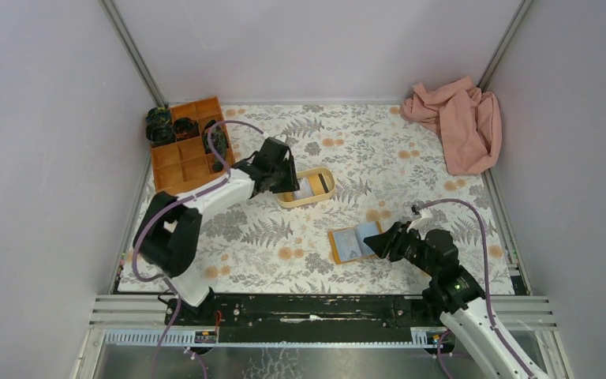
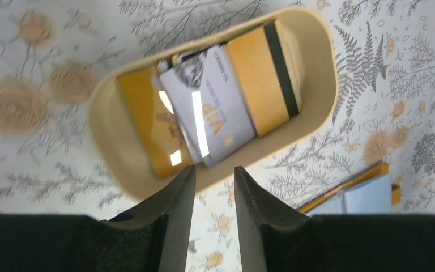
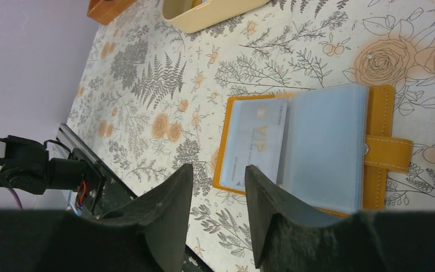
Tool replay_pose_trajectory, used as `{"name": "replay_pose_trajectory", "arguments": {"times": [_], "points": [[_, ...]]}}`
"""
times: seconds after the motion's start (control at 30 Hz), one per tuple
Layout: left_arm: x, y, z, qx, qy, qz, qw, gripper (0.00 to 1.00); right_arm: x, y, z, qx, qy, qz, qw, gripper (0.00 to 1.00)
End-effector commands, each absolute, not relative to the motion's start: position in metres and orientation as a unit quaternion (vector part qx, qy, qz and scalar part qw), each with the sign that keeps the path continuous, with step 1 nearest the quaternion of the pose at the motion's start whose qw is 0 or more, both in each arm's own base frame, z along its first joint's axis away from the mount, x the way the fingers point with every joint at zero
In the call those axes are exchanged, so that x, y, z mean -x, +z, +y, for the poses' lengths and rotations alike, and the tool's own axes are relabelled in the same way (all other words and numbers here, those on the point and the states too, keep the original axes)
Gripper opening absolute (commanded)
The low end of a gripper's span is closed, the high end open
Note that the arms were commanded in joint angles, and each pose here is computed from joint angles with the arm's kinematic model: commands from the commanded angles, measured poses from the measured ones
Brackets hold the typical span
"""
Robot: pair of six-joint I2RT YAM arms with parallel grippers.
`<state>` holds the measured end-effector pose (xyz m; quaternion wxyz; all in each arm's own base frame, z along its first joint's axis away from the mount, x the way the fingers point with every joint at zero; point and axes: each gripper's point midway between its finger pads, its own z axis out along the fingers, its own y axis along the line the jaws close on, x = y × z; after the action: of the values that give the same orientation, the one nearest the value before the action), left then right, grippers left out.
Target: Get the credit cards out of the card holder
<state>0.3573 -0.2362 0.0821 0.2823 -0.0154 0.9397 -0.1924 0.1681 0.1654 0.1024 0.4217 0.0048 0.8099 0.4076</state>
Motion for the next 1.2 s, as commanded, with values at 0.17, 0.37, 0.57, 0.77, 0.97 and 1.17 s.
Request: {"name": "replay_pose_trajectory", "arguments": {"times": [0.17, 0.37, 0.57, 0.77, 0.97, 1.17], "points": [[-0.289, 0.112, -0.284, 0.016, -0.279, 0.885, 0.373, 0.44, -0.178, 0.084, 0.168, 0.017, 0.373, 0.837, 0.399, 0.53], [-0.225, 0.1, -0.35, -0.032, -0.391, 0.833, 0.39, 0.34, -0.183, 0.077, 0.171, 0.034, 0.365, 0.847, 0.386, 0.56], [-0.197, 0.071, -0.377, -0.034, -0.427, 0.828, 0.362, 0.31, -0.186, 0.079, 0.174, 0.043, 0.361, 0.849, 0.383, 0.57], [-0.191, 0.046, -0.387, -0.034, -0.427, 0.839, 0.335, 0.31, -0.186, 0.074, 0.177, 0.049, 0.363, 0.854, 0.369, 0.57], [-0.19, 0.031, -0.387, -0.029, -0.413, 0.852, 0.32, 0.3, -0.187, 0.073, 0.179, 0.048, 0.367, 0.853, 0.369, 0.57], [-0.19, 0.023, -0.387, -0.024, -0.408, 0.857, 0.313, 0.3, -0.189, 0.066, 0.181, 0.044, 0.367, 0.857, 0.359, 0.58]]}}
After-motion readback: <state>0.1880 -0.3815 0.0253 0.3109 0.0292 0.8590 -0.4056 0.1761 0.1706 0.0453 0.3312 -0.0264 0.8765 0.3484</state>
